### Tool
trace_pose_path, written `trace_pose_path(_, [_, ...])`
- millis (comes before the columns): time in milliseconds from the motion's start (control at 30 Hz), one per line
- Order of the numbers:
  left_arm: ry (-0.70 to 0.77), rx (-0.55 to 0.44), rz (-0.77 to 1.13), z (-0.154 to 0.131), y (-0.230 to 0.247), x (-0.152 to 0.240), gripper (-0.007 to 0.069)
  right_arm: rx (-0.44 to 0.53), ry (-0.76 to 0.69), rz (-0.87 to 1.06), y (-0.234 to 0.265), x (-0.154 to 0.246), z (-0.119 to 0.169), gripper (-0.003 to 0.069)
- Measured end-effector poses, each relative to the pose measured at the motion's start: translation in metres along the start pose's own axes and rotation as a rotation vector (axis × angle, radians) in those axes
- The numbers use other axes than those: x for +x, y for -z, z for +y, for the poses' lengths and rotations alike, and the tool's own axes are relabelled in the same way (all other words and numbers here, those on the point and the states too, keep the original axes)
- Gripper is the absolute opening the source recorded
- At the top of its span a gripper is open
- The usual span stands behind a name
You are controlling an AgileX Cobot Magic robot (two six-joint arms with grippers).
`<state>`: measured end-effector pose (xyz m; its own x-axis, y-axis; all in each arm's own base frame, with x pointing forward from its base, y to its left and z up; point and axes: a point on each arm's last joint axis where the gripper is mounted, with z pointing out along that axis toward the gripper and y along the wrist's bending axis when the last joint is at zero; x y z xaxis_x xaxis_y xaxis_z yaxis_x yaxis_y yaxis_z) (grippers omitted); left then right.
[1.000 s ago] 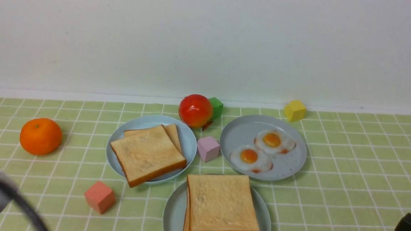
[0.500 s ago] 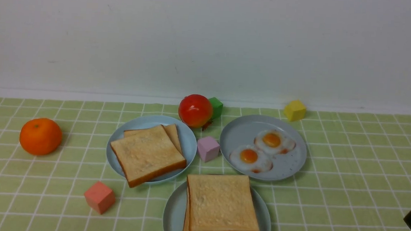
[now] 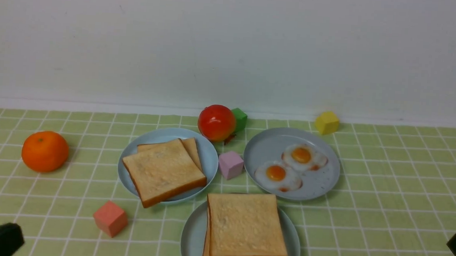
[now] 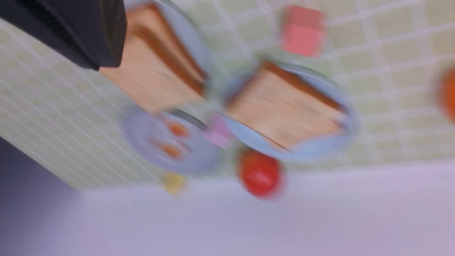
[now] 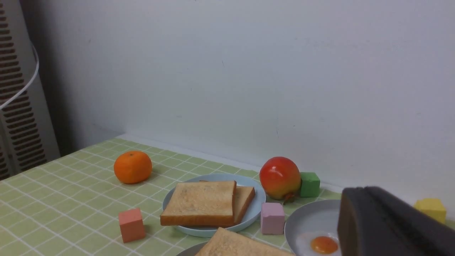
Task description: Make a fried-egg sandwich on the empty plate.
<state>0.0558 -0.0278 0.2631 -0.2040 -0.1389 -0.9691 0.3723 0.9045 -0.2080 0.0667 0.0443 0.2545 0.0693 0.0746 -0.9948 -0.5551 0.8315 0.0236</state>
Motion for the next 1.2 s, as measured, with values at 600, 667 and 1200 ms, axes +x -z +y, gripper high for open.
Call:
trace_pose_path(600, [0.016,-0.400,0.132,0.042,0.002,0.089,-0.0013,0.000,0.000,0.000,0.000,0.000,0.000,0.0039])
trace_pose_path(667, [-0.017,-0.412,0.137,0.043,0.002,0.089,-0.0013,0.000,0.000,0.000,0.000,0.000,0.000,0.0041])
trace_pose_path(1200, [-0.130,-0.452,0.158,0.047,0.004,0.089,-0.0013,0.000,0.000,0.000,0.000,0.000,0.000,0.0057])
